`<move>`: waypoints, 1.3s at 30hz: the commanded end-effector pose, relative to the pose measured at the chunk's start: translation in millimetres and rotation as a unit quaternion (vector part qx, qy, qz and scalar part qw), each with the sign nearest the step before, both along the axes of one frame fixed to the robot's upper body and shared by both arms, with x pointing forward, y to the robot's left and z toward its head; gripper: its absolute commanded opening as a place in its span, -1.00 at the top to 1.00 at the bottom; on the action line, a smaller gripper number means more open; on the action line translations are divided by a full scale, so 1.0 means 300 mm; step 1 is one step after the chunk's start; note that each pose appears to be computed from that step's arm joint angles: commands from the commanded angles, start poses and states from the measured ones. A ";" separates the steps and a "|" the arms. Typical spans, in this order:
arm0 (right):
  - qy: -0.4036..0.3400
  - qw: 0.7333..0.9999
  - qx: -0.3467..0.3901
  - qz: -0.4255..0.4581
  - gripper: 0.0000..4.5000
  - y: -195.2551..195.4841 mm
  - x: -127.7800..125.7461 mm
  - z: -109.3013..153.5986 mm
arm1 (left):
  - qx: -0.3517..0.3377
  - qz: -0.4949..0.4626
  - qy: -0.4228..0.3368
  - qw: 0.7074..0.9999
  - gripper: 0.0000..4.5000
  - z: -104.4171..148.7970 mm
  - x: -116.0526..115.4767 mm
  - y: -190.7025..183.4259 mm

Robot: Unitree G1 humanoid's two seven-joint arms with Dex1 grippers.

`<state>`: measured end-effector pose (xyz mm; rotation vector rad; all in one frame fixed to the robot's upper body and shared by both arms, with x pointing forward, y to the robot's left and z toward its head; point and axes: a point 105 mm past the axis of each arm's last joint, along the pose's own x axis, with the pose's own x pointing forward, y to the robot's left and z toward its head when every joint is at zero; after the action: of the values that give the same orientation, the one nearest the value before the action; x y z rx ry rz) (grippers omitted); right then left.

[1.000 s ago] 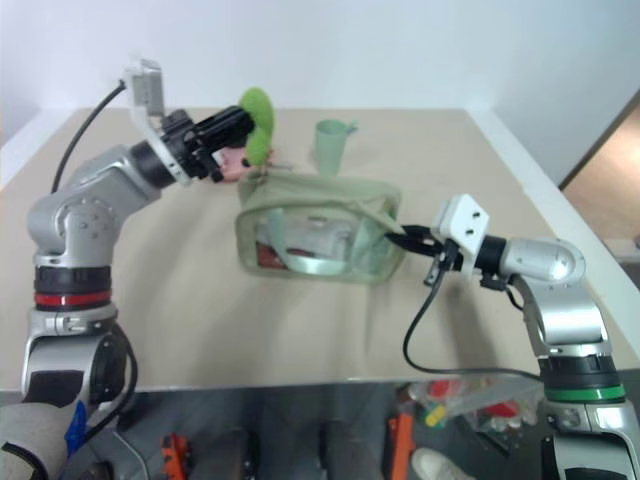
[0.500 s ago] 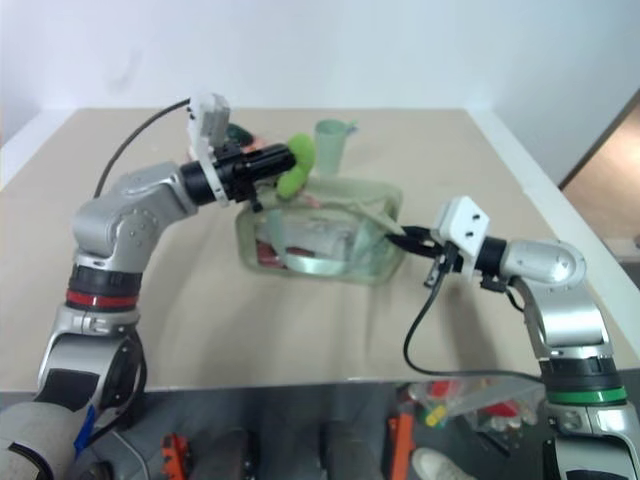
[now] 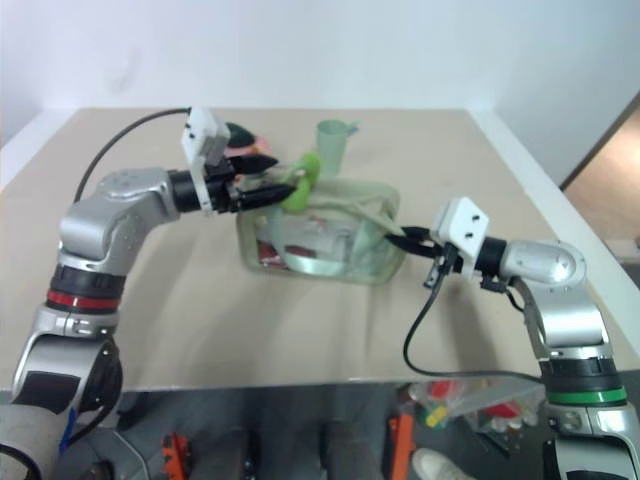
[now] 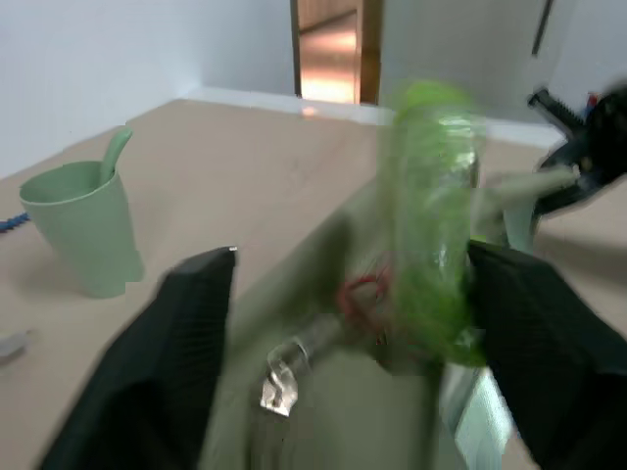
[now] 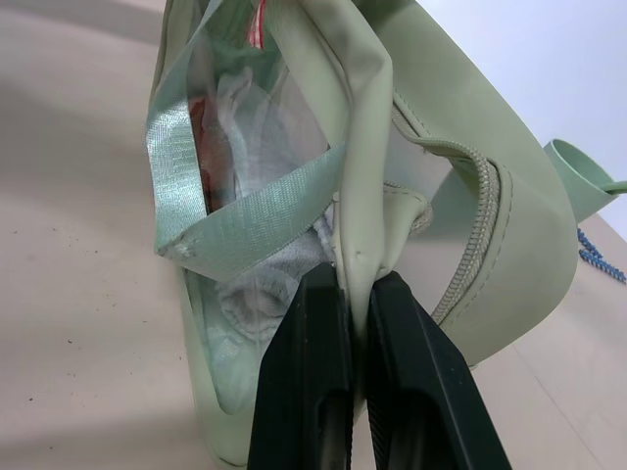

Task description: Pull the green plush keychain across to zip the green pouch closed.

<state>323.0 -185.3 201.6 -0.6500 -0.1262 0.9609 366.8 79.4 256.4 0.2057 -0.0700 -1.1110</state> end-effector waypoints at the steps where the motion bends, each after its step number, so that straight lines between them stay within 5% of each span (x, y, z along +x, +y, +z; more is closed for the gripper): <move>1: -0.019 1.000 -0.007 0.001 1.00 -0.006 -0.002 0.030 | 0.032 0.002 -0.042 0.999 -0.99 0.049 -0.034 0.063; 9: -0.020 1.000 -0.007 0.005 1.00 0.000 0.000 0.026 | 0.050 0.039 -0.054 0.997 -0.99 0.042 -0.079 0.188; 24: -0.018 1.000 -0.012 0.013 1.00 0.005 0.003 0.011 | -0.031 0.028 0.025 0.999 -0.99 -0.046 -0.175 0.184; 32: -0.016 1.000 -0.014 0.012 1.00 0.006 0.002 0.010 | -0.072 0.170 0.011 0.983 -0.99 -0.065 -0.100 0.356; 39: -0.018 1.000 -0.018 0.014 1.00 0.013 0.005 0.014 | -0.079 0.169 0.009 0.982 -0.99 -0.126 -0.057 0.308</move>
<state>325.8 -183.9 200.2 -0.6726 -0.1366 0.9703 349.7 176.1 209.6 0.0332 -0.0589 -0.7518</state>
